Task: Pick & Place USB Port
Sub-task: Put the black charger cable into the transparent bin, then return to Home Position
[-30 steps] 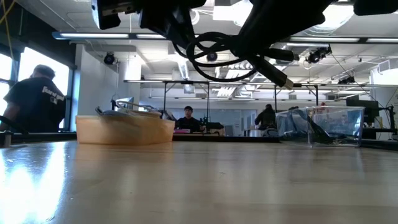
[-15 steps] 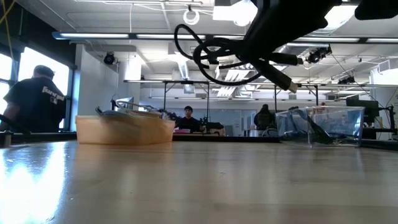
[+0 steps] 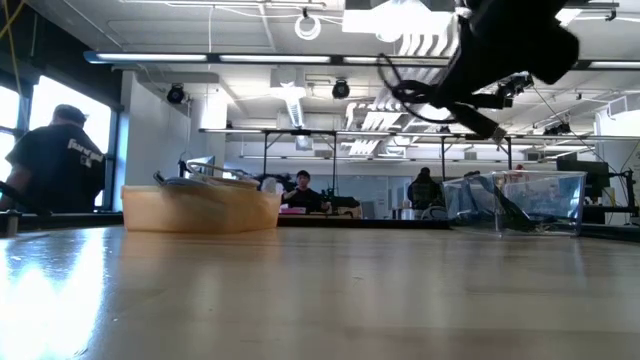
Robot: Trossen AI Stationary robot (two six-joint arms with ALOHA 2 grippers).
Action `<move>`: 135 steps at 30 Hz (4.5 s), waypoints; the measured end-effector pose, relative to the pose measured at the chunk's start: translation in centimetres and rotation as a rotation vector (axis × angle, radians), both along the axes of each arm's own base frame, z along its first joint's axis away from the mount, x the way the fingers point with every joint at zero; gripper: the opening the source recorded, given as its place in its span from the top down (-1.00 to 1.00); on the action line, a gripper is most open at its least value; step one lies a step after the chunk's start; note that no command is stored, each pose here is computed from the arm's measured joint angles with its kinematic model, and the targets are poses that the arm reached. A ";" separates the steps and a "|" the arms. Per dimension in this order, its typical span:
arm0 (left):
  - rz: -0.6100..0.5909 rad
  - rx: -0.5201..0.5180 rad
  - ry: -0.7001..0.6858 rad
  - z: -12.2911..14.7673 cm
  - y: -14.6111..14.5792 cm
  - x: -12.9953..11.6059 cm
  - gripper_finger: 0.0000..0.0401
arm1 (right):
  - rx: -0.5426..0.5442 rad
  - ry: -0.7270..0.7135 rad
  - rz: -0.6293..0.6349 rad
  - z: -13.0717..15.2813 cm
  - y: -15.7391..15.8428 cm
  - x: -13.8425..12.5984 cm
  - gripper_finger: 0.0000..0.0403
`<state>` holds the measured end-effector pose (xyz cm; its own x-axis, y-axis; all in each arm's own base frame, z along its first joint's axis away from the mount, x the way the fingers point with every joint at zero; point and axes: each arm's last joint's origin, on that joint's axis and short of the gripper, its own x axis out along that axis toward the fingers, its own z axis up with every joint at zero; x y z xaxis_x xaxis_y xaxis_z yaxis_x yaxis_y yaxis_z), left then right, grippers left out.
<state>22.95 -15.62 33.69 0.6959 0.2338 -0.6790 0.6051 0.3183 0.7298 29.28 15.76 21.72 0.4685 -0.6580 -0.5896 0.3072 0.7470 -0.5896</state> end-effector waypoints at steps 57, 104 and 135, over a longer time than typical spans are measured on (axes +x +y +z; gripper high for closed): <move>0.226 -0.190 -0.225 -3.1 4.6 -9.9 0.37 | 0.309 -0.366 -0.751 0.5 -25.7 -16.8 0.27; -0.210 -0.891 -0.670 -5.6 14.5 -20.0 0.37 | 0.494 -0.966 0.600 7.8 -17.8 -17.5 -0.01; -0.177 -1.160 -0.541 -14.1 10.2 -16.5 0.37 | 0.591 -1.024 0.886 -3.2 -16.1 -17.4 -0.01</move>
<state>6.47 -5.44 19.61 0.9054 -0.4221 -0.0455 0.4196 0.8736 0.2466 11.88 -0.31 18.55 0.9484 0.2711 0.1643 -0.2821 0.9582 0.0474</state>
